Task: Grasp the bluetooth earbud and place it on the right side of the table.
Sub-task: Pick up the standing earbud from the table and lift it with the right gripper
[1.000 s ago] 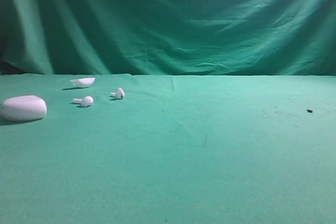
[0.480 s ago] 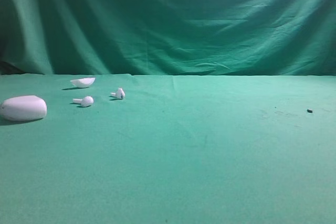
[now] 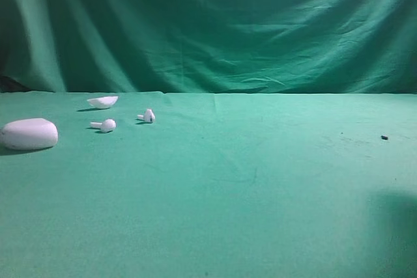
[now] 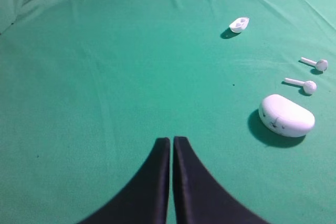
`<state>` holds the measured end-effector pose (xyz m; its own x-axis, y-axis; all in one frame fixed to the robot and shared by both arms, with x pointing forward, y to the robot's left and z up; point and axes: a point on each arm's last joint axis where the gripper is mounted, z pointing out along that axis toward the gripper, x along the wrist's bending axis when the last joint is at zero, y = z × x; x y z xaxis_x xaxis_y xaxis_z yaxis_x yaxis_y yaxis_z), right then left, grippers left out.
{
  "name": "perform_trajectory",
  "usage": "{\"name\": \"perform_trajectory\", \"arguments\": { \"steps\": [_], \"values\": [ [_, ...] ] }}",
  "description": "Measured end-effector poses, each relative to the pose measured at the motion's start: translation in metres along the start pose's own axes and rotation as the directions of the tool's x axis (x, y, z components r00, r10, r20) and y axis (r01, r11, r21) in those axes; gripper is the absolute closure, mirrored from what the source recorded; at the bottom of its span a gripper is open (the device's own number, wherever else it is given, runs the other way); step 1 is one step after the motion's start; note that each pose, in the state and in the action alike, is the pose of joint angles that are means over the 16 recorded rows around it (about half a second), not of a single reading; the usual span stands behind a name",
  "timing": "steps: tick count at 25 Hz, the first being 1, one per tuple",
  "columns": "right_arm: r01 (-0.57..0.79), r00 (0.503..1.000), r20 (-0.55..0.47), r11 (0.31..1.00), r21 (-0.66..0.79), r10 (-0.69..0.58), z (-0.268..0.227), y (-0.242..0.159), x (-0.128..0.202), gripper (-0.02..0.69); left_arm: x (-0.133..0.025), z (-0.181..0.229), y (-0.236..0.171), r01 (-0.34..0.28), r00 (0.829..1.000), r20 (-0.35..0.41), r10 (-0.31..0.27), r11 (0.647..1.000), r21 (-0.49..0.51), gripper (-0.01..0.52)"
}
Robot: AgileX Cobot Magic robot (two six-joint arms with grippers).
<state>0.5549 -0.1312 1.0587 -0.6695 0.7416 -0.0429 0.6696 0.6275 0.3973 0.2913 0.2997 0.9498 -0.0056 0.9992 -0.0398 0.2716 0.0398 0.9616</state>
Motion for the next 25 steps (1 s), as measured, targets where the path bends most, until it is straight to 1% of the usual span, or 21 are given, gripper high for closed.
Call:
{"name": "perform_trajectory", "arguments": {
  "steps": [4, 8, 13, 20, 23, 25],
  "values": [
    [0.111, 0.994, -0.016, 0.993, 0.043, -0.110, 0.029, 0.040, 0.019, 0.661, 0.000, 0.000, 0.000, 0.000, 1.000, 0.000, 0.000, 1.000, 0.000, 0.514],
    [0.181, 0.984, -0.022, 0.981, 0.075, -0.180, 0.059, 0.071, 0.037, 0.624, 0.000, 0.000, 0.000, 0.000, 1.000, 0.000, 0.000, 1.000, 0.000, 0.514],
    [0.211, 0.977, -0.036, 0.972, 0.100, -0.209, 0.094, 0.094, 0.054, 0.522, 0.000, 0.000, 0.000, 0.000, 1.000, 0.000, 0.000, 1.000, 0.000, 0.514],
    [0.204, 0.978, -0.049, 0.974, 0.093, -0.200, 0.128, 0.109, 0.064, 0.354, 0.000, 0.000, 0.000, 0.000, 1.000, 0.000, 0.000, 1.000, 0.000, 0.514],
    [0.197, 0.980, -0.051, 0.977, 0.081, -0.194, 0.138, 0.112, 0.066, 0.302, 0.000, 0.000, 0.000, 0.000, 1.000, 0.000, 0.000, 1.000, 0.000, 0.514],
    [0.194, 0.980, -0.054, 0.978, 0.075, -0.190, 0.143, 0.113, 0.067, 0.282, 0.000, 0.000, 0.000, 0.000, 1.000, 0.000, 0.000, 1.000, 0.000, 0.514]
  ]
}}
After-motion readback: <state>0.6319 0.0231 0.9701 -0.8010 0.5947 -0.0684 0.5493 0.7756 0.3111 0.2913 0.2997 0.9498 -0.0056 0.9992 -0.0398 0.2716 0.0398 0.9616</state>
